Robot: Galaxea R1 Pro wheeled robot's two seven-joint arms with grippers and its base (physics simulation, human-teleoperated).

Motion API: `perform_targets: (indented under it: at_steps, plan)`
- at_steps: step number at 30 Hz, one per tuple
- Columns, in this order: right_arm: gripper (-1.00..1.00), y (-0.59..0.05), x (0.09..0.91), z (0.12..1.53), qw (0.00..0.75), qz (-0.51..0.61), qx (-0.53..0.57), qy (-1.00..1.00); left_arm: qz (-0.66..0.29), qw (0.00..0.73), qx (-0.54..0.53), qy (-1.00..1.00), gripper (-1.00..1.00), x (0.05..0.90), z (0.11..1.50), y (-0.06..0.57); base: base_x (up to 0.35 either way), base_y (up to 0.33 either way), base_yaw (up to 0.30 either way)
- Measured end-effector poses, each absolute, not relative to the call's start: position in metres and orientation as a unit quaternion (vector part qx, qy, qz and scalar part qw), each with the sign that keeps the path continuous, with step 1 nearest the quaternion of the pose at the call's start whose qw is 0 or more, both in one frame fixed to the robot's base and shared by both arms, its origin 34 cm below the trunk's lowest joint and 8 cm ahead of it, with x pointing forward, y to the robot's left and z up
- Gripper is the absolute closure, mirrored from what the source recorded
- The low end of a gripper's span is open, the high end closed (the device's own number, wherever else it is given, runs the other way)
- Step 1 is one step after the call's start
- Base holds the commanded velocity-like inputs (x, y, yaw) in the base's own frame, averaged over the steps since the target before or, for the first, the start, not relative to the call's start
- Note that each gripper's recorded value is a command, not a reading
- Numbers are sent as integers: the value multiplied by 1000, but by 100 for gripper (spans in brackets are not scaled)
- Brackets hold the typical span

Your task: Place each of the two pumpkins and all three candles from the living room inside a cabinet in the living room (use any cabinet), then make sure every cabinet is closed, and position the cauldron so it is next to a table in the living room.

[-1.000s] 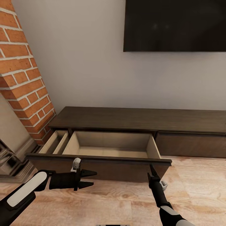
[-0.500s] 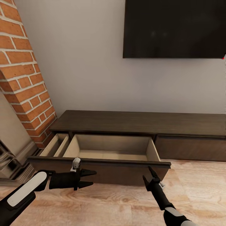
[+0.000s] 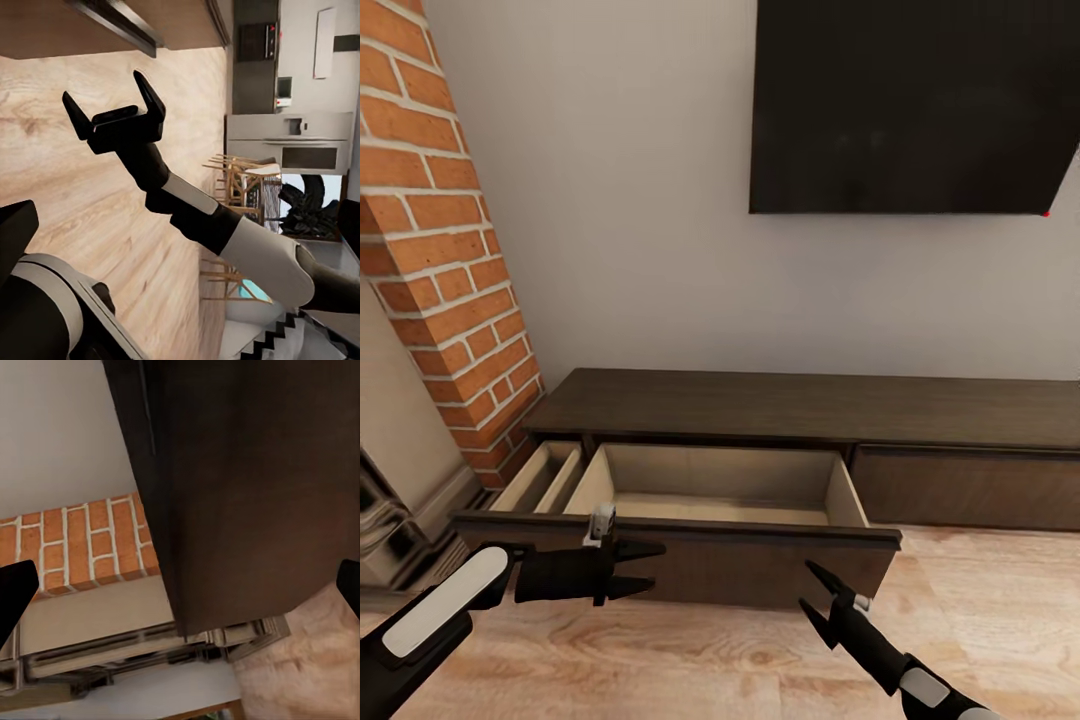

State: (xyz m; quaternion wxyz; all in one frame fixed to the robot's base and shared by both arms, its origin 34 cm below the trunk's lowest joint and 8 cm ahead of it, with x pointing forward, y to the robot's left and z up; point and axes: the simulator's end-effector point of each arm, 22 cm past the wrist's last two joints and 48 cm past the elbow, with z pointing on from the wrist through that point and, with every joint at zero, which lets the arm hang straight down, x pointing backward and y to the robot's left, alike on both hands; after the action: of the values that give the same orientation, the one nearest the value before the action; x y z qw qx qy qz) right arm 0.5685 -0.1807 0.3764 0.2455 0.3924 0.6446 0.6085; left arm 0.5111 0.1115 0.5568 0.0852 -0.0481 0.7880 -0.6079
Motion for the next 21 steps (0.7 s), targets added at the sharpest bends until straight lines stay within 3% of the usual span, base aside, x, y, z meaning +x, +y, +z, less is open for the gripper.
perform_targets:
  at_steps: [21]
  plan:
    - [-100,-184,568,404,265,604,380,649,-611,113,-25,783,-100,508,597,109,0,0,0]
